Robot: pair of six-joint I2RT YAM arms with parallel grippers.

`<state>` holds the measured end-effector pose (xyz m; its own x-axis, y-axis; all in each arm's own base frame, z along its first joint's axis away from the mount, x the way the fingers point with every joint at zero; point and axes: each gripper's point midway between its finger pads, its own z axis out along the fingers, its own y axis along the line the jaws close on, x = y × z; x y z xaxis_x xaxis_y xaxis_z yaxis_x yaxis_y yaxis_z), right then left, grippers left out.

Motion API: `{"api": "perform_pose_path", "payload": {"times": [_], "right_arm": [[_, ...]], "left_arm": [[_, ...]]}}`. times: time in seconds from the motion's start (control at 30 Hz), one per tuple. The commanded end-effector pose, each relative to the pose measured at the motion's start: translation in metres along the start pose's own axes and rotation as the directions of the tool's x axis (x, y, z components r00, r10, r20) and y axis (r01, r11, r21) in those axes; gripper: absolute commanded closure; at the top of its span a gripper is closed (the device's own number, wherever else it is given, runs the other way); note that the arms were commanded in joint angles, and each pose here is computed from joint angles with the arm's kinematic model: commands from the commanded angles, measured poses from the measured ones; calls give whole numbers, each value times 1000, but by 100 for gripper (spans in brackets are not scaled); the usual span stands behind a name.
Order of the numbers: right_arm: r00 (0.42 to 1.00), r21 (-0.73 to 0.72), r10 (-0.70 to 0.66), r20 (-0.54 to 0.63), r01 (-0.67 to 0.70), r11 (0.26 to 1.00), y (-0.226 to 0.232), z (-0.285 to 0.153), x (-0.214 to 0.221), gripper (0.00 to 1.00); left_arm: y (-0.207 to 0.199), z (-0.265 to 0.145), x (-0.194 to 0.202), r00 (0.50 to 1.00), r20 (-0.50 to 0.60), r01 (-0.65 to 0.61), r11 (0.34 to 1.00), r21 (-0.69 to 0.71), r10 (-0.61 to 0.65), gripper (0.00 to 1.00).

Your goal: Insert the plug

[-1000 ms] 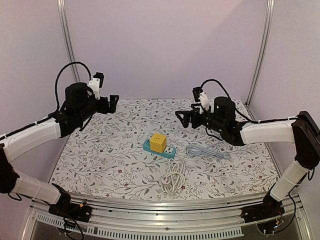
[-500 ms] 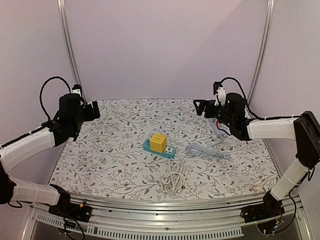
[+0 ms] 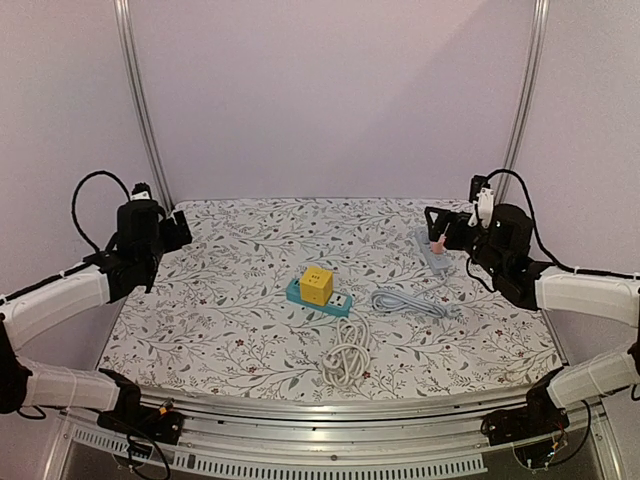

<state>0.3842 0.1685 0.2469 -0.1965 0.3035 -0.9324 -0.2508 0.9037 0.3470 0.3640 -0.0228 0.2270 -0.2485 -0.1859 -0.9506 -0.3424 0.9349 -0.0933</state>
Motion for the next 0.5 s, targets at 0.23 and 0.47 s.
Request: {"api": "perform_pose_path", "payload": {"times": [0.23, 0.47], "right_arm": [[1000, 108, 13, 11, -14, 994, -28, -44, 2, 1], [1000, 99, -7, 1, 7, 995, -27, -47, 2, 1]], "left_arm": [[-9, -7, -11, 997, 39, 62, 994, 91, -65, 1], [-7, -10, -9, 997, 35, 64, 993, 100, -67, 1]]}}
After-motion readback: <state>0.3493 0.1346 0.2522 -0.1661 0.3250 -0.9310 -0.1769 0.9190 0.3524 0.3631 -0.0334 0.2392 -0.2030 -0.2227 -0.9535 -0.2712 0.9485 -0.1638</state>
